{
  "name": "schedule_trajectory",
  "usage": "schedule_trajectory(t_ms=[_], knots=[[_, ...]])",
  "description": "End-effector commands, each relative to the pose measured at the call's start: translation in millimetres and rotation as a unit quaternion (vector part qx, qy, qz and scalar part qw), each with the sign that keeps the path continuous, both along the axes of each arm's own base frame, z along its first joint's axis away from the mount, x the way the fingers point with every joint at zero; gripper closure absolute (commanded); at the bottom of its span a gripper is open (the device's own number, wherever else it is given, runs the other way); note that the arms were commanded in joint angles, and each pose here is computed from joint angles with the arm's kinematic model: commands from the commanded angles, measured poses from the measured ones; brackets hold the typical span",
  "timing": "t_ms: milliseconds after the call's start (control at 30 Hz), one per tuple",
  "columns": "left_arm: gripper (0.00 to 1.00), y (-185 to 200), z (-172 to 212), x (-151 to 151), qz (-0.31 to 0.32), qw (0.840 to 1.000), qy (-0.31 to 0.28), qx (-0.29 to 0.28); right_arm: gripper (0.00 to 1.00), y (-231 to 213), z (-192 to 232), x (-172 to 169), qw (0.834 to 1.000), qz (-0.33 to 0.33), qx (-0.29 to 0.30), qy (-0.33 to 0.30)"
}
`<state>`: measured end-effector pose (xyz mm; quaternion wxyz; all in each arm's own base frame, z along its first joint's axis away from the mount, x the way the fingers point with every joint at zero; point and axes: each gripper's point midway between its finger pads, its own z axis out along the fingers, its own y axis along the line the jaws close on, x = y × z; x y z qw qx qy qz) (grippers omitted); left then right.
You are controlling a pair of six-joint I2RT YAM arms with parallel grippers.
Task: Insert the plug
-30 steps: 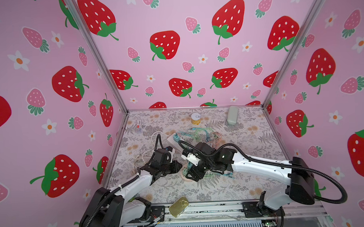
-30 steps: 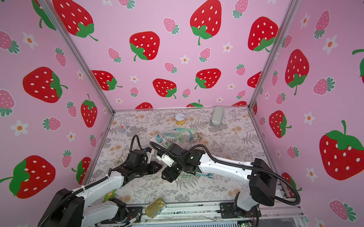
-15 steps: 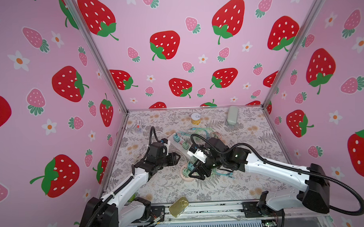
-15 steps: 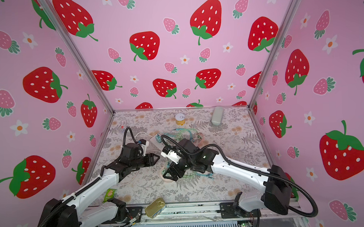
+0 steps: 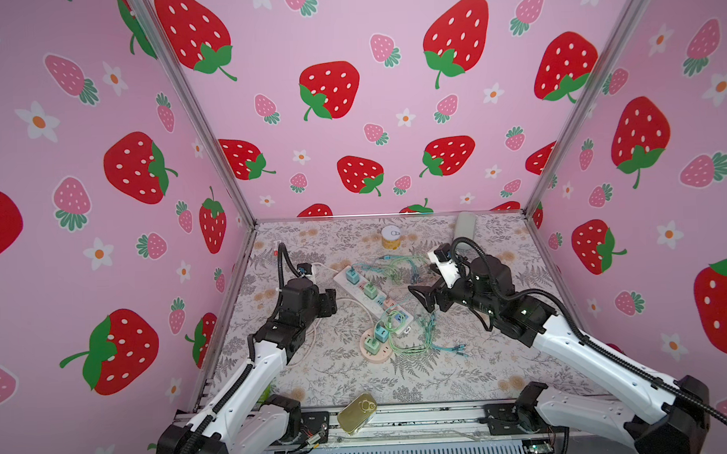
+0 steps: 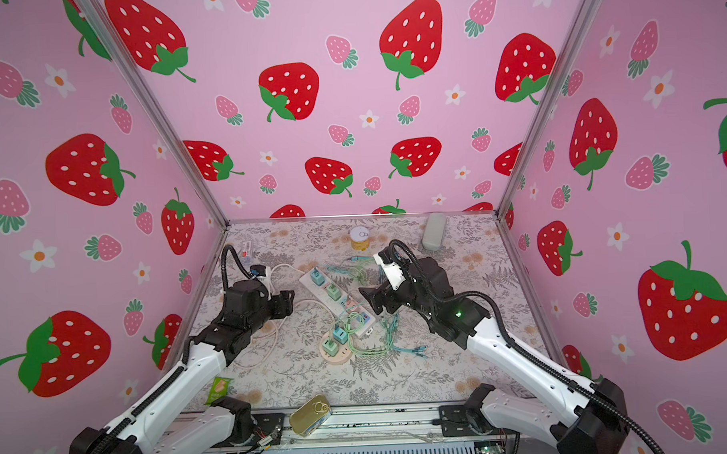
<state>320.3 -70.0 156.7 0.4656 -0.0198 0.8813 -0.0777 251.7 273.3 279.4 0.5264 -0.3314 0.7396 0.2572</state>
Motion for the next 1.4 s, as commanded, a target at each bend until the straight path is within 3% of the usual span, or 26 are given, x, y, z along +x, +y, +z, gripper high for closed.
schedule_trajectory(t_ms=[0, 233, 700, 1000, 1267, 1367], knots=[[0.25, 23, -3, 9, 0.036, 0.997, -0.031, 0.059, 0.0, -35, 13, 35, 0.991, -0.102, -0.012, -0.084], [0.25, 39, -12, 27, 0.041, 0.995, -0.045, 0.084, 0.01, -119, -25, 80, 0.95, -0.29, -0.032, -0.115], [0.24, 59, -48, 43, 0.021, 0.993, -0.072, 0.088, 0.01, -222, -104, 89, 0.898, -0.424, -0.04, -0.111], [0.22, 72, -41, 56, 0.031, 0.992, -0.113, 0.043, 0.01, -254, -124, 81, 0.883, -0.454, -0.001, -0.118], [0.21, 70, -60, 70, 0.014, 0.991, -0.125, 0.051, 0.01, -259, -134, 105, 0.88, -0.456, -0.036, -0.127], [0.2, 69, -66, 74, 0.014, 0.991, -0.123, 0.047, 0.01, -256, -134, 115, 0.886, -0.442, -0.041, -0.133]])
